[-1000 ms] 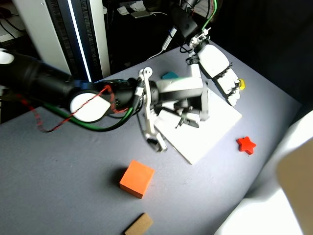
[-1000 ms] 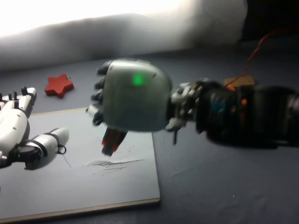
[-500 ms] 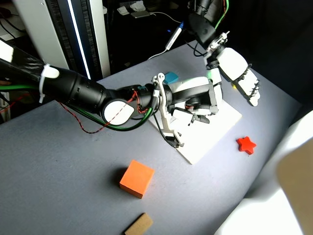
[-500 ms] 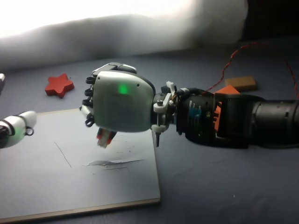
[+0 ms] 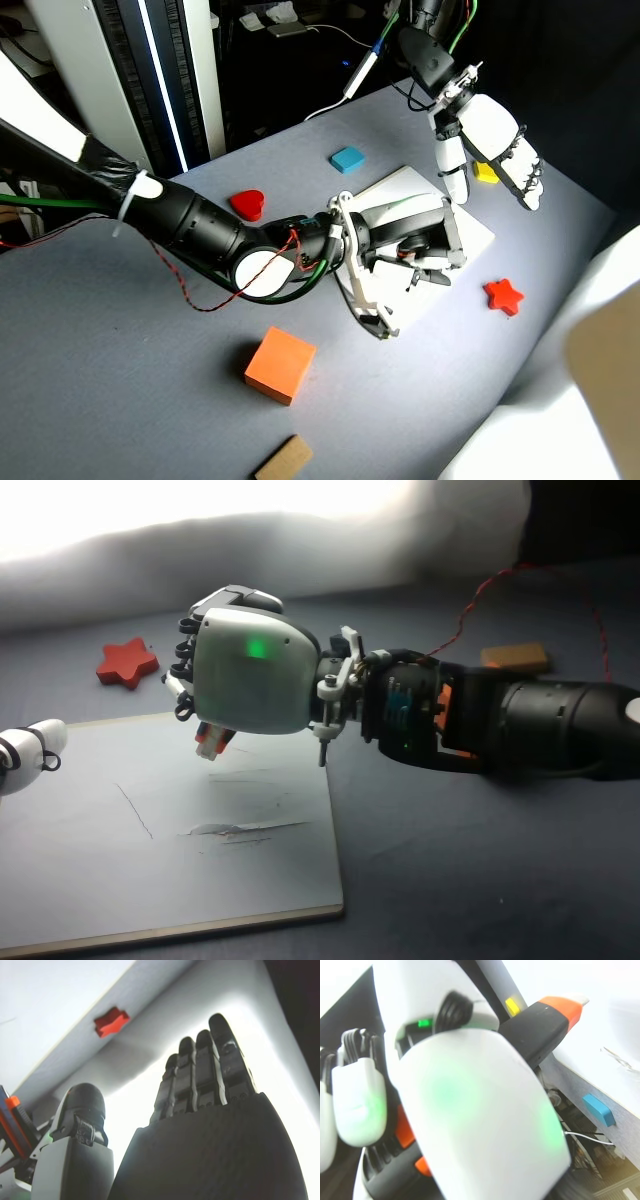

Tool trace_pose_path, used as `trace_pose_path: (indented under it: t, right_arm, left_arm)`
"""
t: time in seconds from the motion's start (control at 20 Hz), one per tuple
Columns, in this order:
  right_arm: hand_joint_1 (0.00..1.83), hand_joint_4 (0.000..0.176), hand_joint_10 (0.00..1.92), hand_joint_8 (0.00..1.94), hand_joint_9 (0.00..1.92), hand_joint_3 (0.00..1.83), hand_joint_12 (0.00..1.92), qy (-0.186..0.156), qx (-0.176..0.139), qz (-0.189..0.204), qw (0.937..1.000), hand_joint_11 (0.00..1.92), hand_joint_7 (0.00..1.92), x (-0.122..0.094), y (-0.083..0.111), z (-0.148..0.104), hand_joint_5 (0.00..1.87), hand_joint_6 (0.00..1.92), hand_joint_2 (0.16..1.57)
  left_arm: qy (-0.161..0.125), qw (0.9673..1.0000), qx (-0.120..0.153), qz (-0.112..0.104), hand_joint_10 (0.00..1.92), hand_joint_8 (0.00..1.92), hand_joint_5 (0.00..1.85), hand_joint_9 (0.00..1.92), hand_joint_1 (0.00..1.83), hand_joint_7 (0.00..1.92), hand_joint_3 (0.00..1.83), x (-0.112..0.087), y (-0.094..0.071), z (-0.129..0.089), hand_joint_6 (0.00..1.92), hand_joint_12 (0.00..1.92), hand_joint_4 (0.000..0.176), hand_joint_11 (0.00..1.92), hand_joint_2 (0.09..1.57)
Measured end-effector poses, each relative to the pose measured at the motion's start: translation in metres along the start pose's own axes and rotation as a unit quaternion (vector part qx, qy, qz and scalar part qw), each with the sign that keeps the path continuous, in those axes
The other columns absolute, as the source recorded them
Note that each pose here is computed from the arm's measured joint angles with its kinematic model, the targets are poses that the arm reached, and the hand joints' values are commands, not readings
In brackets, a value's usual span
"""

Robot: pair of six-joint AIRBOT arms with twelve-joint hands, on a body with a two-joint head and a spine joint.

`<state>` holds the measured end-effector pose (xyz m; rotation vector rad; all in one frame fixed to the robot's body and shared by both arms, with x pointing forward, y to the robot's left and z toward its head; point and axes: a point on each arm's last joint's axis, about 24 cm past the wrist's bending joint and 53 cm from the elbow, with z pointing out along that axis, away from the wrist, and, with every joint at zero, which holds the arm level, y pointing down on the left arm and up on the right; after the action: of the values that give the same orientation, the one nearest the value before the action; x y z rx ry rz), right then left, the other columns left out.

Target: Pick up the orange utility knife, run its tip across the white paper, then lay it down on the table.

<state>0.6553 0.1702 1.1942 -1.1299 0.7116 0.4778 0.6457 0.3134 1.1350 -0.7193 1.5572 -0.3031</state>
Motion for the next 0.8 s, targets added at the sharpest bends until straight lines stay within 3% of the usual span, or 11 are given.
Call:
trace_pose_path:
  t: [0.25, 0.55, 0.8]
  right_arm:
    - [1.55, 0.176, 1.92, 1.94, 1.67, 0.00, 1.92, -0.015, 0.000, 0.006, 0.9999, 1.66, 1.56, -0.003, 0.009, 0.015, 1.41, 1.92, 1.27]
    - [1.56, 0.176, 1.92, 1.94, 1.66, 0.00, 1.92, -0.021, -0.009, -0.001, 0.9998, 1.66, 1.54, 0.000, 0.017, 0.031, 1.39, 1.92, 1.27]
    - [1.54, 0.176, 1.92, 1.94, 1.67, 0.00, 1.92, -0.034, -0.033, -0.006, 0.9989, 1.67, 1.54, 0.000, 0.033, 0.021, 1.38, 1.92, 1.27]
  left_arm:
    - [-0.001, 1.0000, 0.002, -0.003, 0.01, 0.00, 0.00, 0.11, 0.11, 0.13, 0.00, -0.001, -0.004, 0.000, 0.00, 0.75, 0.000, 0.00, 1.33]
    - [0.006, 1.0000, 0.004, -0.002, 0.01, 0.00, 0.02, 0.12, 0.17, 0.13, 0.00, 0.004, -0.005, -0.002, 0.01, 0.72, 0.000, 0.00, 1.32]
    - [0.007, 1.0000, 0.004, -0.001, 0.01, 0.00, 0.00, 0.10, 0.10, 0.12, 0.01, 0.004, -0.005, -0.002, 0.00, 0.69, 0.000, 0.00, 1.34]
